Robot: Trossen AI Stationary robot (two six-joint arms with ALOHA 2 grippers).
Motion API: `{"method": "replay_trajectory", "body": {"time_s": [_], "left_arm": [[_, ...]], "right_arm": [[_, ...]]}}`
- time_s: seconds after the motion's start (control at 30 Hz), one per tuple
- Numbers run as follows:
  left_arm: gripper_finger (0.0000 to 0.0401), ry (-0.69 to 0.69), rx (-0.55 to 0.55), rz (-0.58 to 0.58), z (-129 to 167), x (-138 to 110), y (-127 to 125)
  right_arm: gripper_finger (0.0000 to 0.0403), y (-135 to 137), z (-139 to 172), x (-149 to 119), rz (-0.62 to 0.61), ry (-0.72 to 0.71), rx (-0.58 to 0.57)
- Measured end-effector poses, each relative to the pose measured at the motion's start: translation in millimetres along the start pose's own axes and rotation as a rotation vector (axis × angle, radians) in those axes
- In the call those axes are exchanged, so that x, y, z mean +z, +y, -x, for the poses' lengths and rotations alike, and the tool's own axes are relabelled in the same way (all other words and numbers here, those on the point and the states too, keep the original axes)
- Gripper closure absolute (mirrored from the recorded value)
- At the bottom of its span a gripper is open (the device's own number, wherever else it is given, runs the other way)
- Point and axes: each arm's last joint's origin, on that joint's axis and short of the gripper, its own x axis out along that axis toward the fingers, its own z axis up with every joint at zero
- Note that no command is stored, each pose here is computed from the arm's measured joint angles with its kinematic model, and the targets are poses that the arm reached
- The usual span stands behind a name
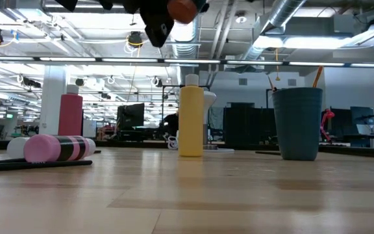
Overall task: Pick & Place Paint Supplies
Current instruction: Put the top small brown bottle into the transparent bin
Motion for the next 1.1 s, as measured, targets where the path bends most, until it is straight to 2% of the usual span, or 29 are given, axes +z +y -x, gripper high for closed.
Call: {"method": "replay_trajectory", "body": {"time_s": [0.1,0.2,0.3,0.47,0.67,0.77,0.93,1.1], "left_arm": [[0.0272,0.009,-0.02,-0.029,0,0,-1],[0.0248,0.075,-0.097,-0.027,0,-8,-3],[0.023,0.083,-0.165,-0.025,1,-7,-6],[0.0223,0.08,-0.167,-0.021,2,-5,-5],[0.023,0.076,-0.16,-0.02,2,-4,-3],[0.0233,0.048,-0.159,-0.027,4,1,-2],[0.0233,0.029,-0.156,-0.047,7,4,-2],[0.0235,0.027,-0.156,-0.07,7,4,-2]], "right_arm": [[0.0271,1,16,-5,-0.015,0.019,-0.002],[0.0271,3,40,-14,-0.035,0.037,-0.008],[0.0271,3,61,-24,-0.076,0.037,-0.07],[0.0271,15,90,-48,-0.142,0.062,-0.102],[0.0271,48,101,-85,-0.176,0.136,-0.085],[0.0271,64,96,-108,-0.213,0.196,-0.134],[0.0271,88,97,-151,-0.328,0.281,-0.218],[0.0271,108,108,-183,-0.452,0.288,-0.231]]}}
